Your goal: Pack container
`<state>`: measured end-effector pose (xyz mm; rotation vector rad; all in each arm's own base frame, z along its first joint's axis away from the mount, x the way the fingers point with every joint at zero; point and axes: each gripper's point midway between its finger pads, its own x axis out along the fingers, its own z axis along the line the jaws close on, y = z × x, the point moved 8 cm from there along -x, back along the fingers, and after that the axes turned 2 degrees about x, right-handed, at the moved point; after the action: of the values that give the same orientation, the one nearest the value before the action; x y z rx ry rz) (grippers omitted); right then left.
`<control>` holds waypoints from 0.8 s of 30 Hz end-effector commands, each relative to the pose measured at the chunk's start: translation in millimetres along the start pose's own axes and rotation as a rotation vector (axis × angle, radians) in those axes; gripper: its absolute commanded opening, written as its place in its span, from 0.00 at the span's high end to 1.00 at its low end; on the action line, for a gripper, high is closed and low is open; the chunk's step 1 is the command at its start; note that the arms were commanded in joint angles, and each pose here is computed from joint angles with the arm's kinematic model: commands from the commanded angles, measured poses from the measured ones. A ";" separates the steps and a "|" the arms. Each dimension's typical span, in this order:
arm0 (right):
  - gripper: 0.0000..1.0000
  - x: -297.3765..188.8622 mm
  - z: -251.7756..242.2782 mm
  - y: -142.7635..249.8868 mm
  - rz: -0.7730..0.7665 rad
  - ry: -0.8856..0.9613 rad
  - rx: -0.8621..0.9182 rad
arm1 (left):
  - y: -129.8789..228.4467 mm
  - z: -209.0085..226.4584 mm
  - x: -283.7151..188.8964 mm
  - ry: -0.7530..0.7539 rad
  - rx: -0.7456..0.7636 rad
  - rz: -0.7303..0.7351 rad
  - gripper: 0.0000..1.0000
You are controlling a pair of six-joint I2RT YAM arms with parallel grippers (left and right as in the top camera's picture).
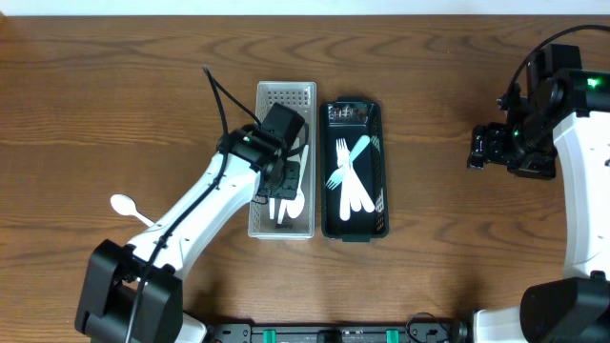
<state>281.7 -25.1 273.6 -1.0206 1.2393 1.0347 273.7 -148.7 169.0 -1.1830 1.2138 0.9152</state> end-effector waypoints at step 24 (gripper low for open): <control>0.16 0.6 2.5 1.3 0.006 -0.003 -0.033 | 82.5 268.5 -116.9 -0.139 -1.220 -0.213 0.48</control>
<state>281.6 -25.1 273.4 -1.0261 1.2372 1.0402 232.5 132.6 288.9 -1.9987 0.2364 1.5367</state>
